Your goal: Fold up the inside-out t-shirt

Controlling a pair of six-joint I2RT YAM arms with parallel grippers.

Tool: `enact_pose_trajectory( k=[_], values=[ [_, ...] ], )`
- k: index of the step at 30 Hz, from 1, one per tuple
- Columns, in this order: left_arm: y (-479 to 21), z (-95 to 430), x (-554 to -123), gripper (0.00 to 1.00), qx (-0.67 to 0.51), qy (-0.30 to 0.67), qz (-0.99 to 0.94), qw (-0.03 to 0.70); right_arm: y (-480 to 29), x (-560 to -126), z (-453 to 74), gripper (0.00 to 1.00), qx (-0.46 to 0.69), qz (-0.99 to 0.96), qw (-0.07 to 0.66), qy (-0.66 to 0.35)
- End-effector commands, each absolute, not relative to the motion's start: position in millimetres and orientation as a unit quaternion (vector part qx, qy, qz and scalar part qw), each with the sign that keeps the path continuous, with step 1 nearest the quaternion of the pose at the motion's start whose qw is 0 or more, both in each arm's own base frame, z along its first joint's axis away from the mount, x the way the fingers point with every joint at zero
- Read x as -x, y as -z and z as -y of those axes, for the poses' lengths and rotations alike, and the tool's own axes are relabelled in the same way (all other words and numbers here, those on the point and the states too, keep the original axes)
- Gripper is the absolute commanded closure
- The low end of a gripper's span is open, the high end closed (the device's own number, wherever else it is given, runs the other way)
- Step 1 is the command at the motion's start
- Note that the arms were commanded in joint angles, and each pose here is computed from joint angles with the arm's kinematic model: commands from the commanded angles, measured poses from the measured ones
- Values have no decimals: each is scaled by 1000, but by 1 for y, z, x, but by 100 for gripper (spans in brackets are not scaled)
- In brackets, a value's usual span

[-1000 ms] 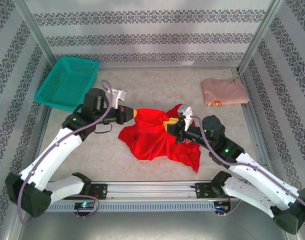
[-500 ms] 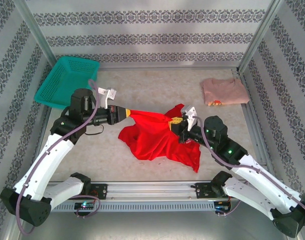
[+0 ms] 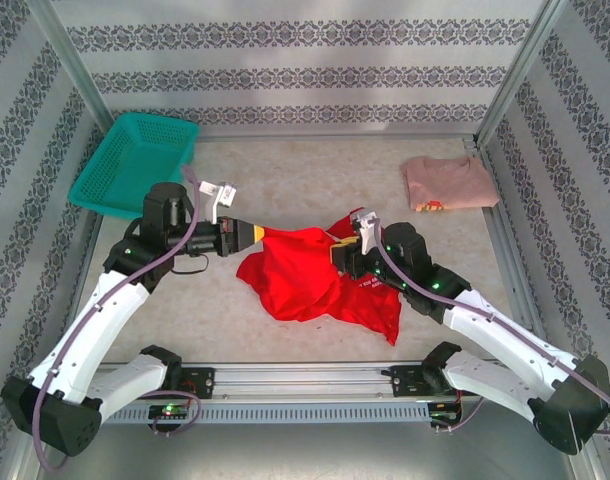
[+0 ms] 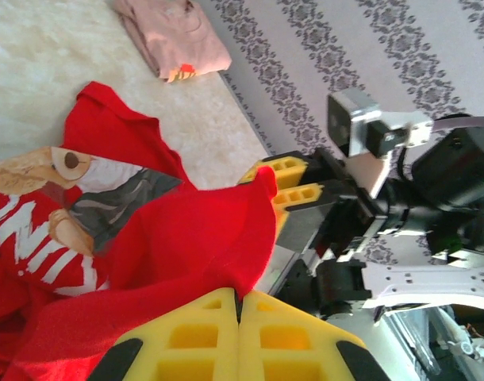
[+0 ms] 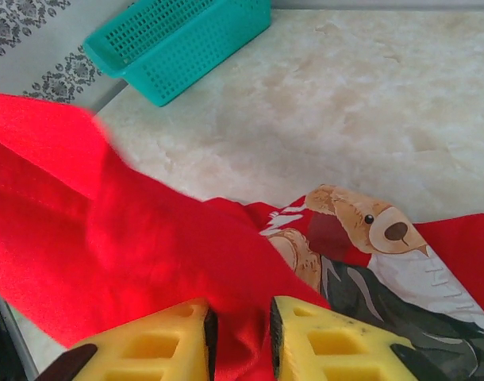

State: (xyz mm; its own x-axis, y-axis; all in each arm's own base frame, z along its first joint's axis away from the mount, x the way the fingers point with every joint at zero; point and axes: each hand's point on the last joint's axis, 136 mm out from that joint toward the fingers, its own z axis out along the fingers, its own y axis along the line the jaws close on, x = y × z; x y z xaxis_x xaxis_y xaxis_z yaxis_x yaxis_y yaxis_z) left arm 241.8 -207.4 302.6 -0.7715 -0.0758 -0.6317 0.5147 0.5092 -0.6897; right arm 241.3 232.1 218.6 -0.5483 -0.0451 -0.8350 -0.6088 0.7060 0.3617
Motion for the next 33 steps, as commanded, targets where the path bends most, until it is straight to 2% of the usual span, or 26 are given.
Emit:
enact_pose_trajectory(
  k=[1,8,14,25,27,29,33],
  values=[
    [-286,206,-241,100,-146,459,-823,302,-223,-235,-235,70,215,-812,432,-329],
    [-289,209,-237,100,-157,471,-815,298,-225,-221,-250,59,319,-788,441,-288],
    [-289,211,-232,100,-168,474,-813,294,-240,-231,-261,54,363,-777,445,-259],
    [-292,212,-231,100,-174,477,-810,295,-234,-249,-293,45,443,-768,399,-235],
    [-292,212,-230,100,-176,476,-810,295,-233,-254,-298,46,449,-767,396,-232],
    [-291,212,-230,100,-175,475,-811,294,-230,-259,-301,52,452,-768,393,-226],
    [-293,211,-230,100,-176,474,-810,296,-228,-265,-301,80,452,-771,394,-212]
  ],
)
